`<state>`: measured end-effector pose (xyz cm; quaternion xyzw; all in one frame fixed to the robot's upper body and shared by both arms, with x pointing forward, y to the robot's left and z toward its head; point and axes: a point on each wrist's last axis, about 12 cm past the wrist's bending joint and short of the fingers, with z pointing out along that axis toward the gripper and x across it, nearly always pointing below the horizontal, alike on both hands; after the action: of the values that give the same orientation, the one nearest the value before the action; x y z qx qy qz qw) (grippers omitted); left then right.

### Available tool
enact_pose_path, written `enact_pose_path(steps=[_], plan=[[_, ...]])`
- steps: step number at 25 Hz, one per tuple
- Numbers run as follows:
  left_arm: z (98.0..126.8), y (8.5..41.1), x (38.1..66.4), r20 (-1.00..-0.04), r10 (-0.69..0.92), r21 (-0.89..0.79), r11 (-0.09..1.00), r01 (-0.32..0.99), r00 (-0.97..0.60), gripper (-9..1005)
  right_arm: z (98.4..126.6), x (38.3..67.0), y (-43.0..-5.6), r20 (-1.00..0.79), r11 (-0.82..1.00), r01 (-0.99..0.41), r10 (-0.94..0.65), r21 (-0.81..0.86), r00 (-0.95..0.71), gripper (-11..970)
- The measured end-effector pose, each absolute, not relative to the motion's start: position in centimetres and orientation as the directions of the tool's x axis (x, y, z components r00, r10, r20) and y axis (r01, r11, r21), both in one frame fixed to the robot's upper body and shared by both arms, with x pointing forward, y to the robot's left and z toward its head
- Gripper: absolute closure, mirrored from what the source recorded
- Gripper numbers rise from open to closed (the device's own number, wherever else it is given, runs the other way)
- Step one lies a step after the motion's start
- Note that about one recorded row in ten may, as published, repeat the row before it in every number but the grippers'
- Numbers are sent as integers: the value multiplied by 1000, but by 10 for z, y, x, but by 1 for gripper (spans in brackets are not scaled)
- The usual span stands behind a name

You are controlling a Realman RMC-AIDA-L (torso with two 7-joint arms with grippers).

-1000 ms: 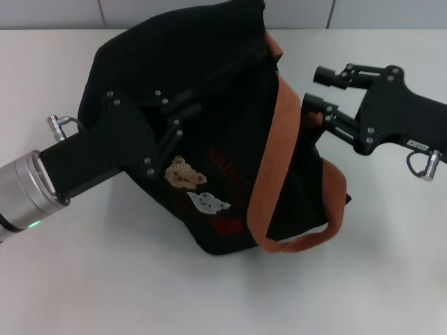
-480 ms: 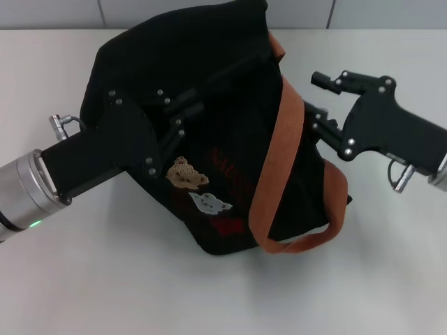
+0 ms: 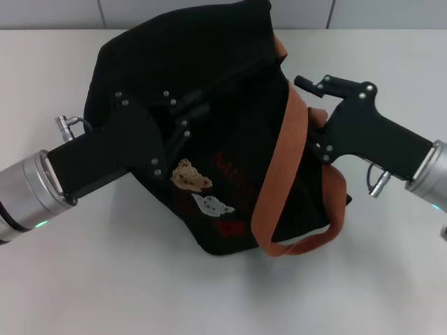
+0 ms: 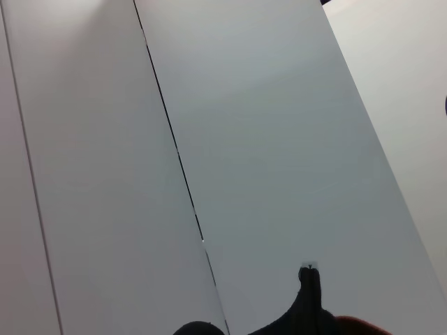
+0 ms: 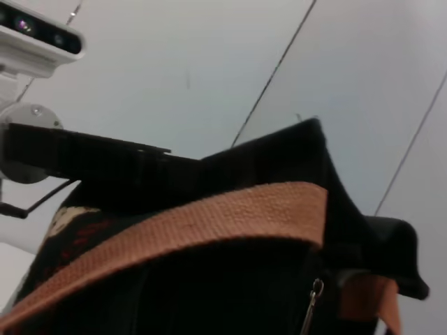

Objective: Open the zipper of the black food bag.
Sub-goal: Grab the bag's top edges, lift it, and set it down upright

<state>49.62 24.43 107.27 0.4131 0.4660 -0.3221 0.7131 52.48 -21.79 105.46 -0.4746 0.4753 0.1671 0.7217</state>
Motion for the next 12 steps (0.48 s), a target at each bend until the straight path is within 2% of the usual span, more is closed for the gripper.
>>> enact_pose_path(steps=[12], plan=[[1073,244,496,-930,-78,289,450,845,360,905,1060,526,-208,-813,456,-684,-185,-569,552,602]])
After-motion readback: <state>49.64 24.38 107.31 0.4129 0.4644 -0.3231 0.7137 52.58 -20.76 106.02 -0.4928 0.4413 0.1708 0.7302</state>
